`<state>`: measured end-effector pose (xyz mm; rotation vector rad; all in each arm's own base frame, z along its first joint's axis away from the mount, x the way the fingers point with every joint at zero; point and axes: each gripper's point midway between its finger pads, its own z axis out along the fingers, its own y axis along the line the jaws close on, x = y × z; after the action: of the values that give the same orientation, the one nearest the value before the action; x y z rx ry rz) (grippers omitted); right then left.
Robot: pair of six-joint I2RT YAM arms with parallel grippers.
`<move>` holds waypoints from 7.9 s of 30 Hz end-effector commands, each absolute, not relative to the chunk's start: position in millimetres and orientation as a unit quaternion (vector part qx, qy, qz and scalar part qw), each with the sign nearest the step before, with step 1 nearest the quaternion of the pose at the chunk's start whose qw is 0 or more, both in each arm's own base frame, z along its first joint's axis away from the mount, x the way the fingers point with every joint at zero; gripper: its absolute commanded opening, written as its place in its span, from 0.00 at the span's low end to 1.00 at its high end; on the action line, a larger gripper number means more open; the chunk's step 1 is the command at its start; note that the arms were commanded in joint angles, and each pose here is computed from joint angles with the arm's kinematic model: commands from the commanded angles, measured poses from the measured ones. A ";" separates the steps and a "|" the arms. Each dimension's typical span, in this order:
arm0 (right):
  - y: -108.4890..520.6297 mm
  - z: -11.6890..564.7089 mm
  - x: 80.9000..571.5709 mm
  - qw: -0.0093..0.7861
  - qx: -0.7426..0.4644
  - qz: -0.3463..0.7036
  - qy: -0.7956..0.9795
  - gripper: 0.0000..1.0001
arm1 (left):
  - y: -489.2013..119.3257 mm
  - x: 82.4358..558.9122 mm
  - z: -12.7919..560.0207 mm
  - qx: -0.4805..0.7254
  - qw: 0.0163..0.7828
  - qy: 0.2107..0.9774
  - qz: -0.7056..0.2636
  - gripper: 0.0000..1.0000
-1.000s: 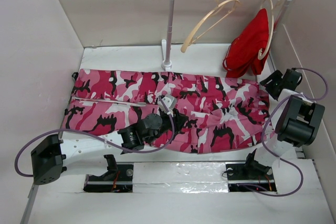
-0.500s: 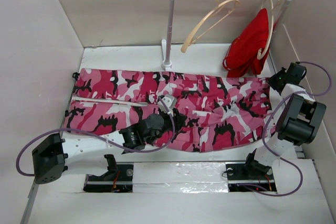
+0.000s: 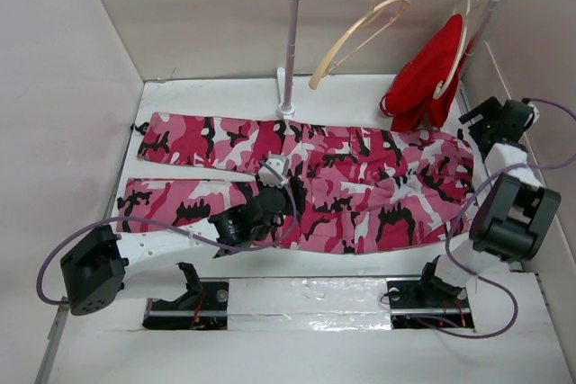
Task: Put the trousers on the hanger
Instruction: Flatten out the trousers at the center of the board, then fold the trousers at the center of the board.
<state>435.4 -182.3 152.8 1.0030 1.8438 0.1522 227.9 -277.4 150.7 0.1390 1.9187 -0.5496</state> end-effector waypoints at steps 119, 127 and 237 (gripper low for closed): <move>-98.0 70.7 249.8 0.431 0.509 0.014 0.745 0.29 | -5.2 245.4 288.9 -0.250 0.636 0.666 -0.299 0.00; -136.8 44.9 256.3 0.318 0.549 -0.032 0.773 0.24 | -7.8 254.3 267.4 -0.213 0.623 0.698 -0.281 0.00; -157.3 264.7 191.8 0.482 0.492 -0.186 0.701 0.00 | 102.7 257.3 262.5 -0.480 0.606 0.633 -0.040 0.00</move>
<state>169.1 -139.4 241.7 1.2685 1.7449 -0.3974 257.6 71.2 291.4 -0.9549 1.4775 -0.2375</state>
